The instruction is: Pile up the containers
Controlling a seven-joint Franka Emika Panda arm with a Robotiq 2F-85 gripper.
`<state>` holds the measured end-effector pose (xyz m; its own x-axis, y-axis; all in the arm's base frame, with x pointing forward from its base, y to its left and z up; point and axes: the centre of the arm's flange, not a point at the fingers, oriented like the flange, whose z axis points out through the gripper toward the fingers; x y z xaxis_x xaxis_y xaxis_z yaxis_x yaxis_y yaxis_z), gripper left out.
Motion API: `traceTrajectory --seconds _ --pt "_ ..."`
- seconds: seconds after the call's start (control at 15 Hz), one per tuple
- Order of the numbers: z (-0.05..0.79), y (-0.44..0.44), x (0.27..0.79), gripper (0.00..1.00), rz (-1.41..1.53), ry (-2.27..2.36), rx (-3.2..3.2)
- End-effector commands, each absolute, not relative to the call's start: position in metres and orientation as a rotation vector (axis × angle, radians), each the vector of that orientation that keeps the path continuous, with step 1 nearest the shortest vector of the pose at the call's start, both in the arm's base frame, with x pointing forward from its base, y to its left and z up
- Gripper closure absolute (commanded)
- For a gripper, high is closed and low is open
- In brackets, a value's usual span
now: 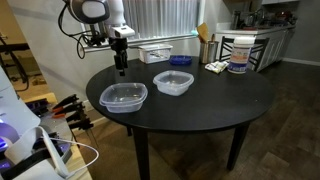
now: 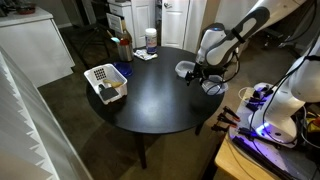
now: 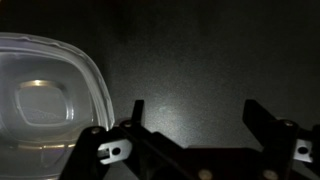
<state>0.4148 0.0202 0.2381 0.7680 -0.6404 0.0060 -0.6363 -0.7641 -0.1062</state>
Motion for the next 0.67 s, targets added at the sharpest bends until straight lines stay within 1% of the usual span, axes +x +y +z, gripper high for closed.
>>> traceTrajectory --seconds 0.0,0.6 --pt "0.222 0.021 0.418 0.0 -0.096 1.167 -2.912" --pt "0.225 0.003 0.416 0.0 -0.15 1.396 -3.036"
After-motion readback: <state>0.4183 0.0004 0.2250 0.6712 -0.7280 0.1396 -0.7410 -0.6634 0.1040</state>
